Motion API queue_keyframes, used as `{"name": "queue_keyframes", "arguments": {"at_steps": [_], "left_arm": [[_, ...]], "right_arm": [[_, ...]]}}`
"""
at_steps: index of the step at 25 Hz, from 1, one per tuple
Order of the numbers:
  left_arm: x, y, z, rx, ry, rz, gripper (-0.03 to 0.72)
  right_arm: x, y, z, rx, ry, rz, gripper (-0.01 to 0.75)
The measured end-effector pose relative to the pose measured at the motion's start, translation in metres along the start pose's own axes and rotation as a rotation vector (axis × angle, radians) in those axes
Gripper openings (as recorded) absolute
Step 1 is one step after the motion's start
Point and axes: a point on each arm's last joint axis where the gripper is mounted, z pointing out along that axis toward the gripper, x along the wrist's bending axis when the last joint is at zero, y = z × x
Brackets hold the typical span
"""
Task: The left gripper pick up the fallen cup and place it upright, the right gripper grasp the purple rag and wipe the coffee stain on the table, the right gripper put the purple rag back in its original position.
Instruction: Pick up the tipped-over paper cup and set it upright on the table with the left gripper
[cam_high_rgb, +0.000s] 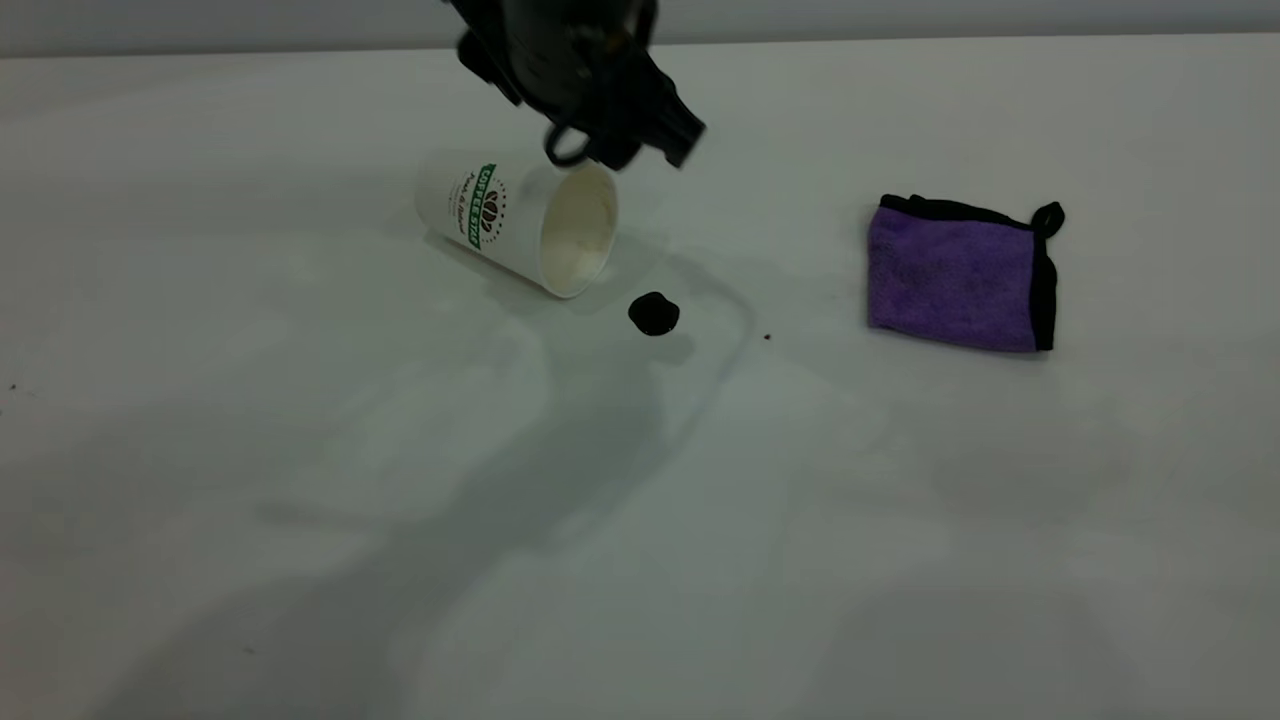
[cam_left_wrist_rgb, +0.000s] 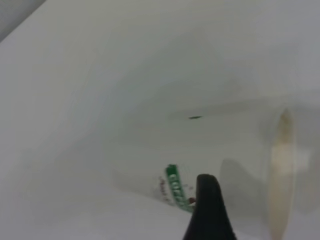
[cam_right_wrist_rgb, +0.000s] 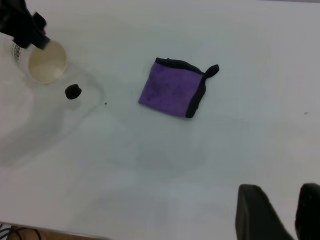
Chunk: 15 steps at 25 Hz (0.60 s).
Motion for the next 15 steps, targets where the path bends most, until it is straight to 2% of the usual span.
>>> {"name": "queue_keyframes", "arguments": {"at_steps": [4, 15], "left_arm": [[-0.012, -0.008, 0.013, 0.009, 0.016, 0.005, 0.591], [-0.015, -0.015, 0.031, -0.003, 0.106, 0.011, 0.591]], "right_arm": [[0.0, 0.0, 0.0, 0.0, 0.0, 0.0, 0.239], [0.0, 0.0, 0.0, 0.0, 0.0, 0.0, 0.239]]}}
